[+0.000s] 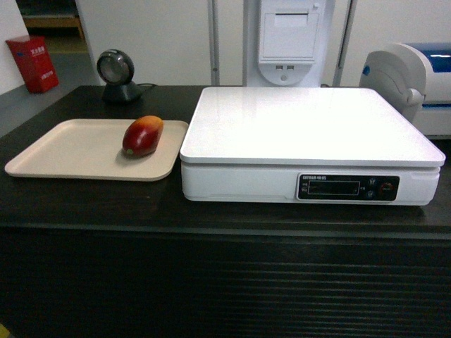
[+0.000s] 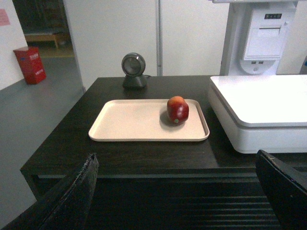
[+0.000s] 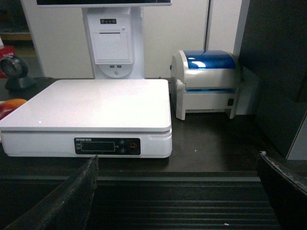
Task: Place dark red mango on scale at checkout
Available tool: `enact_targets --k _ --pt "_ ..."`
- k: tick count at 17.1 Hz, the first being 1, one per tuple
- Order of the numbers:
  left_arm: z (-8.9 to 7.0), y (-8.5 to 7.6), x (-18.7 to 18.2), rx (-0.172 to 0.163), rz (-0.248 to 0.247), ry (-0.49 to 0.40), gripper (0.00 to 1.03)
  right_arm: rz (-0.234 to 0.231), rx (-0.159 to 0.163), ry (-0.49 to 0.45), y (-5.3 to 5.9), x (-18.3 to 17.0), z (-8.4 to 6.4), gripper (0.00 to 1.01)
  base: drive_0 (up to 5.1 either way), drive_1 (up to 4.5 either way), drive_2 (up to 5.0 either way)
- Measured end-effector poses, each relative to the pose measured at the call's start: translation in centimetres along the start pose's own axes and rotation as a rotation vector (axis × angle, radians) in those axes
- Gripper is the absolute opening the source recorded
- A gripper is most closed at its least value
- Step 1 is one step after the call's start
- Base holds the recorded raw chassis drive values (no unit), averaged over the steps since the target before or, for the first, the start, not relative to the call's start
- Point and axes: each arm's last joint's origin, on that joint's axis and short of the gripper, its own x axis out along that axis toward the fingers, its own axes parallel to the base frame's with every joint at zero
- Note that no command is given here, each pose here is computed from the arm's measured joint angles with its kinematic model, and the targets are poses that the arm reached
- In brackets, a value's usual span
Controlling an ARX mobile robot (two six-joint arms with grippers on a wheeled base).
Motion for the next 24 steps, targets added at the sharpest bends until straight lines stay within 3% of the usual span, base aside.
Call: enact_targets --k 16,17,18,19,21,24 --pt "0.0 0.0 0.0 0.000 0.001 -0.003 0.98 0.000 0.000 0.002 0.0 0.0 0.0 0.98 0.0 0.00 0.0" --pt "-0.2 -0.1 0.0 -0.047 0.075 0.101 0.98 0.000 0.000 0.002 0.0 0.0 0.0 0.98 0.0 0.00 0.0" --pt "0.2 -0.4 0.3 -0.082 0.144 0.148 0.98 0.000 0.000 0.002 0.0 0.0 0.0 0.98 0.0 0.00 0.0" --pt "1.2 -0.6 0.5 -0.095 0.182 0.117 0.98 0.000 0.000 0.001 0.0 0.0 0.0 0.98 0.0 0.00 0.0" --pt "3.7 -0.9 0.7 -0.109 0.136 0.025 0.98 0.001 0.000 0.001 0.0 0.0 0.0 0.98 0.0 0.00 0.0" --pt "5.1 -0.1 3.2 -0.057 0.078 -0.003 0.98 0.000 0.000 0.002 0.0 0.0 0.0 0.98 0.0 0.00 0.0"
